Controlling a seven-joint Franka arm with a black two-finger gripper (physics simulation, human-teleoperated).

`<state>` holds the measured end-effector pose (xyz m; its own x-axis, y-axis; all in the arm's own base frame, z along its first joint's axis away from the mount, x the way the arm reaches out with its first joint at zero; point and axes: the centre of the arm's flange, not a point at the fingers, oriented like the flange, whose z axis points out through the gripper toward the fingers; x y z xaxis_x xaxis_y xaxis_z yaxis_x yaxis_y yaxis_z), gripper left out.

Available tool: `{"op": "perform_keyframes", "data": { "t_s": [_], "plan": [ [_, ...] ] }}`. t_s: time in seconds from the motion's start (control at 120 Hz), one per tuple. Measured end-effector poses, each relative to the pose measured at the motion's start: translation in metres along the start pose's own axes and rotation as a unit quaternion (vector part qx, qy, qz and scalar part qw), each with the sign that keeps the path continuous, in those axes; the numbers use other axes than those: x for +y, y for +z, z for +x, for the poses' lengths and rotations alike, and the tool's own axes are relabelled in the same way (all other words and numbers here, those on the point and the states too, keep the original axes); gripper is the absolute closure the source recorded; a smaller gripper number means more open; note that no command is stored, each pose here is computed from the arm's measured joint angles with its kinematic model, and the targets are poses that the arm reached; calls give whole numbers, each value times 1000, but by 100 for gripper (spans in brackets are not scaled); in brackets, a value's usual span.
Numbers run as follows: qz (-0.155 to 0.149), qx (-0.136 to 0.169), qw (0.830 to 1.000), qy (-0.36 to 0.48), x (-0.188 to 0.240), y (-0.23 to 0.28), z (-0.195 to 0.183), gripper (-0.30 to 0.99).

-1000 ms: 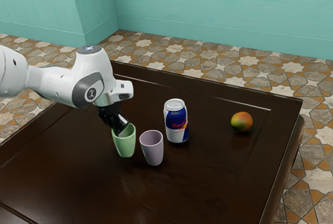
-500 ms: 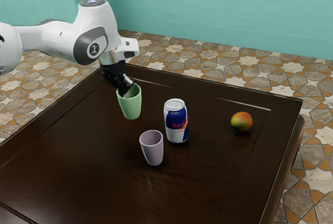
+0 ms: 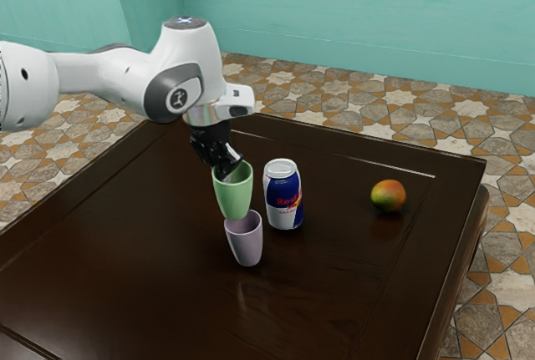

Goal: Place the left cup onto the right cup

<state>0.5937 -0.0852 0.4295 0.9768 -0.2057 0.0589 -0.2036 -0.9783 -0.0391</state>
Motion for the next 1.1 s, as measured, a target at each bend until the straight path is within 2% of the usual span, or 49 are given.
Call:
{"op": "perform_keyframes", "data": {
  "t_s": [0.117, 0.458, 0.625, 0.733, 0.817, 0.958, 1.017, 1.1],
  "plan": [
    [-1, -7, 1000, -7, 1, 16, -1, 78],
    [0, -3, 1000, -14, 6, 36, 6, 78],
    [-4, -4, 1000, -16, 8, 40, 5, 41],
    [-5, -2, 1000, -17, 8, 39, 5, 25],
    [-4, 8, 1000, -18, 6, 28, 7, 17],
    [8, 43, 999, -31, -17, -38, 20, 9],
    [15, 48, 998, -48, -41, -70, 19, 7],
    [23, 46, 995, -83, -96, -110, 8, 4]
  ]
}}
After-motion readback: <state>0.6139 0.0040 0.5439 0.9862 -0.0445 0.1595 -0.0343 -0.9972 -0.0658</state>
